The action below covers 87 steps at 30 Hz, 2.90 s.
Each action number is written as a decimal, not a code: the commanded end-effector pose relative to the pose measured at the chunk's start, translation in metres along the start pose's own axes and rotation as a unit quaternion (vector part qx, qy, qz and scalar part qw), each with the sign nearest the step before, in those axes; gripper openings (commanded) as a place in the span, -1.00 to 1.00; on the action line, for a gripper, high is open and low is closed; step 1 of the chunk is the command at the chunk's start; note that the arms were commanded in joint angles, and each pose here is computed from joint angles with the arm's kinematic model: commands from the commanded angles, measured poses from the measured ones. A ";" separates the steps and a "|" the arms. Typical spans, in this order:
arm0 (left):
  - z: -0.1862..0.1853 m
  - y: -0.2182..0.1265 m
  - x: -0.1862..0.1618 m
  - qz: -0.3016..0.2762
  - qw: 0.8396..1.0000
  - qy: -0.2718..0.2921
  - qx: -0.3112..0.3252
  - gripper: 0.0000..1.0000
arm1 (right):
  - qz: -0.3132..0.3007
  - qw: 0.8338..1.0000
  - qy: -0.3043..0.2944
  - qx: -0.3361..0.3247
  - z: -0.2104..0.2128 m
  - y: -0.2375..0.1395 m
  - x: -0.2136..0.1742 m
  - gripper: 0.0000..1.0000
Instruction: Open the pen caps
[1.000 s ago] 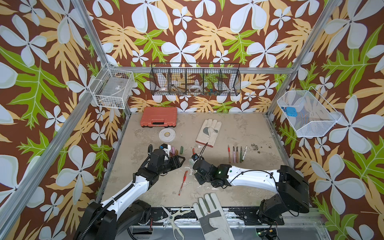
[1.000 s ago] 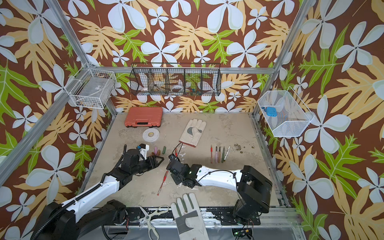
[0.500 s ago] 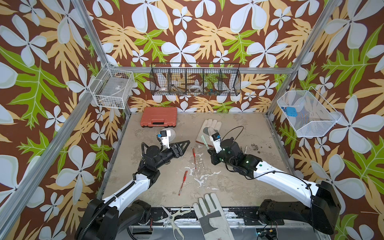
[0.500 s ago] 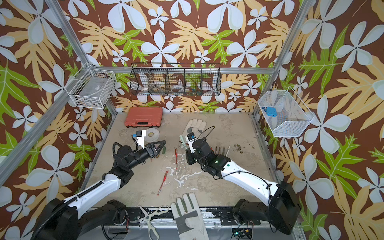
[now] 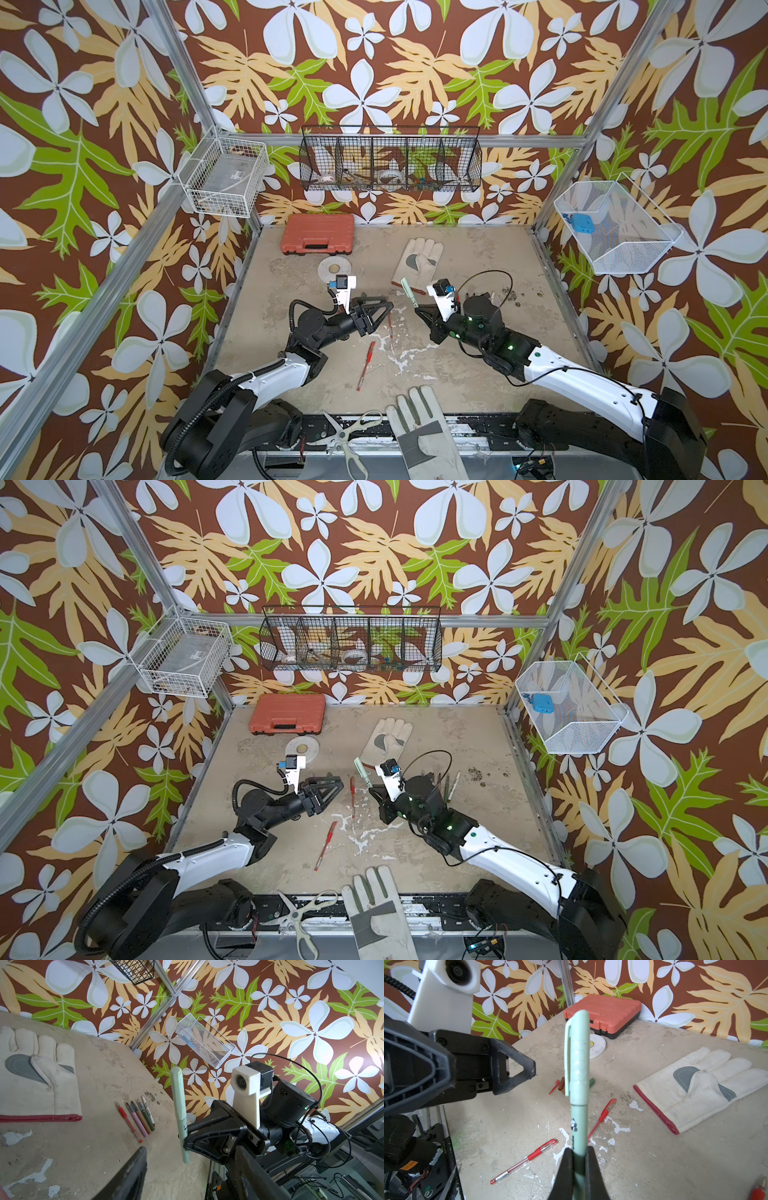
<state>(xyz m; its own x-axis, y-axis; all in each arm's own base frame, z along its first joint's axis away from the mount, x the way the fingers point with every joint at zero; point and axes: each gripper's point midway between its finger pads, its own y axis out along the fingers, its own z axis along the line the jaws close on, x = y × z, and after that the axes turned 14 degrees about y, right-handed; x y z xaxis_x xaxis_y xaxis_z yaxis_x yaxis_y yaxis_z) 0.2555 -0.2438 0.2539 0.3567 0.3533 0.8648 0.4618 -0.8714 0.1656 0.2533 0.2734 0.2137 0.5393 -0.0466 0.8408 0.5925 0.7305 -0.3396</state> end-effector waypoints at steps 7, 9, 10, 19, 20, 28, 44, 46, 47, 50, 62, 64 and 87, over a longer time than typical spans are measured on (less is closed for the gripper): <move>-0.003 -0.007 0.006 -0.006 0.998 0.064 0.021 0.32 | 0.004 0.993 -0.016 0.113 0.038 0.000 -0.004 -0.97; -0.002 -0.007 0.005 -0.003 0.998 0.063 0.024 0.26 | 0.003 0.992 -0.024 0.122 0.043 -0.001 -0.006 -0.97; -0.001 -0.007 0.004 -0.002 0.998 0.061 0.025 0.21 | 0.002 0.992 -0.029 0.122 0.046 -0.001 -0.007 -0.97; -0.002 -0.004 0.001 0.007 0.998 0.054 0.015 -0.13 | 0.011 0.992 -0.089 0.088 0.058 0.007 -0.021 -0.97; -0.003 -0.003 0.001 0.007 0.998 0.053 0.012 -0.17 | 0.011 0.992 -0.091 0.084 0.057 0.008 -0.022 -0.97; -0.006 -0.003 0.002 0.003 0.999 0.043 0.004 -0.75 | 0.008 0.992 -0.099 0.074 0.057 0.010 -0.022 -0.98; -0.010 -0.007 -0.003 0.012 0.996 0.086 -0.002 -1.00 | 0.003 0.987 -0.064 0.151 0.061 -0.011 -0.009 -0.07; -0.013 -0.005 -0.004 0.016 0.996 0.087 -0.009 -1.00 | 0.007 0.984 -0.060 0.171 0.062 -0.016 -0.008 -0.12; -0.014 -0.004 -0.005 0.018 0.996 0.088 -0.014 -1.00 | 0.010 0.982 -0.057 0.180 0.063 -0.017 -0.009 -0.13; -0.018 0.000 -0.010 0.028 0.995 0.088 -0.029 -1.00 | 0.022 0.976 -0.047 0.212 0.068 -0.019 -0.011 -0.13; -0.038 0.004 -0.015 0.037 0.992 0.091 -0.079 -1.00 | 0.077 0.970 -0.029 0.230 0.069 -0.001 -0.030 -0.28; -0.039 0.005 -0.016 0.038 0.992 0.092 -0.082 -1.00 | 0.084 0.969 -0.026 0.232 0.069 0.001 -0.032 -0.29; -0.035 0.007 -0.018 0.036 0.994 0.074 -0.075 -1.00 | 0.082 0.976 -0.023 0.202 0.060 0.012 -0.035 -1.00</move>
<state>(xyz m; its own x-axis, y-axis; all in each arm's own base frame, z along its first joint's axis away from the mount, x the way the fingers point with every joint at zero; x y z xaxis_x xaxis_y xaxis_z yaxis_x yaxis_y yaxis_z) 0.2215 -0.2705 0.2460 0.2904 0.2070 0.9342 0.2893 -0.9496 0.1205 0.1967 0.3260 0.1991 0.5968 0.1600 0.7863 0.1418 0.9435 -0.2996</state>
